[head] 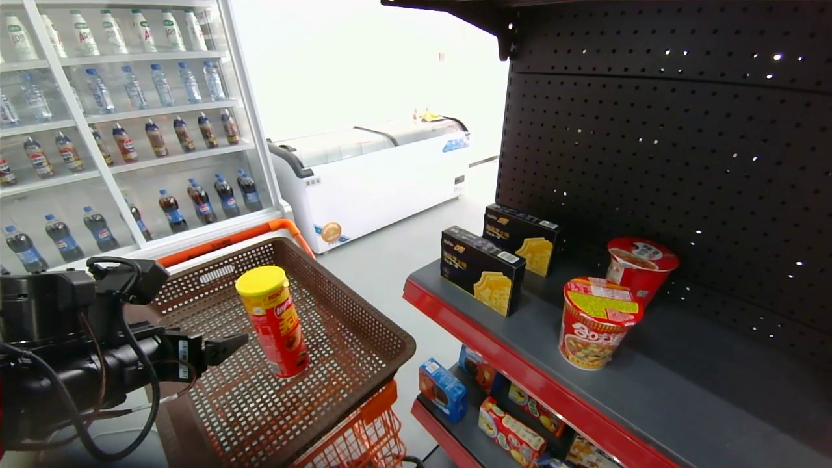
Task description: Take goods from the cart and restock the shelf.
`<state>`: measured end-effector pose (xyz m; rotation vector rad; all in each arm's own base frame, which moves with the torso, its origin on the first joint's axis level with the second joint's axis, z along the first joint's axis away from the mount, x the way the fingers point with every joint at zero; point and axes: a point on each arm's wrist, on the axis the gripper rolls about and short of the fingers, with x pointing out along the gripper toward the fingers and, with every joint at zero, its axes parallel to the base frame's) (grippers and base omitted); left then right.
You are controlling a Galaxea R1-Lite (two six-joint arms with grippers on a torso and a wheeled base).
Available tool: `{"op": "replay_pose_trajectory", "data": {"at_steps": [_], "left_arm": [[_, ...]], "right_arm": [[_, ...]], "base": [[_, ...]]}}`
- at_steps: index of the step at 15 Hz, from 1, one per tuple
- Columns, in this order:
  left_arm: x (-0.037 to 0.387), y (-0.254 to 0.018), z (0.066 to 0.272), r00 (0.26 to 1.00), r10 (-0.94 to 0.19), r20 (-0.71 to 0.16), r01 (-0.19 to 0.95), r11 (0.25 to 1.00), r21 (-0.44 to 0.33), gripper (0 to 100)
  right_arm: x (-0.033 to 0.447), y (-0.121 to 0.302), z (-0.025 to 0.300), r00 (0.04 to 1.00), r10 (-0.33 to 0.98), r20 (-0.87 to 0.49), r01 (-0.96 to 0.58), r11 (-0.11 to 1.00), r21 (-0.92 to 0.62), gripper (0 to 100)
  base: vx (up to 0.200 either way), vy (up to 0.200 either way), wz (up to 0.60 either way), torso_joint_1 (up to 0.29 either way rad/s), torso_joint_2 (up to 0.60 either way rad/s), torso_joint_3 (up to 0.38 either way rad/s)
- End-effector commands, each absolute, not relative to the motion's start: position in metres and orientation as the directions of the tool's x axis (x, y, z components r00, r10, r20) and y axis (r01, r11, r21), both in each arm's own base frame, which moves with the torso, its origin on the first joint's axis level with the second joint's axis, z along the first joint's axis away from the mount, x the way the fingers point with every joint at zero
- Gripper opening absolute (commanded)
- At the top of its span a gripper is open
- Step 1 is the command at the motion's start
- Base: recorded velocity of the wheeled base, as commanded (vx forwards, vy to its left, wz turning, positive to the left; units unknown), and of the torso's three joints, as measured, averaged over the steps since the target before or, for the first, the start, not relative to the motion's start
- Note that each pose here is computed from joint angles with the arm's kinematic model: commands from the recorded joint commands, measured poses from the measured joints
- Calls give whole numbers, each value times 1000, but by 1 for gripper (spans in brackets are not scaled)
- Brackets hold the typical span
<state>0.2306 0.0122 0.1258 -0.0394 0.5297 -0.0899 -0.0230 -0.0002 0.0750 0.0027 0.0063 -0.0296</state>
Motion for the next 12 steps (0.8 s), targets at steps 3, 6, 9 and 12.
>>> {"op": "replay_pose_trajectory", "data": {"at_steps": [3,6,9,12], "left_arm": [[242,12,107,826,-193,-529,175,981,-85,100],[262,16,94,852,-186,-489,202,979,-21,100],[270,21,87,862,-171,-478,213,977,33,100],[274,20,84,880,-205,-428,238,971,24,100]], "right_arm": [[-23,0,75,1000,-29,-8,29,1000,3,100],[-23,0,75,1000,-29,-8,29,1000,3,100],[-23,0,75,1000,-29,-8,29,1000,3,100],[-23,0,75,1000,-29,-8,29,1000,3,100]], "base": [[0,0,0,0,0,0],[0,0,0,0,0,0],[0,0,0,0,0,0],[0,0,0,0,0,0]]}}
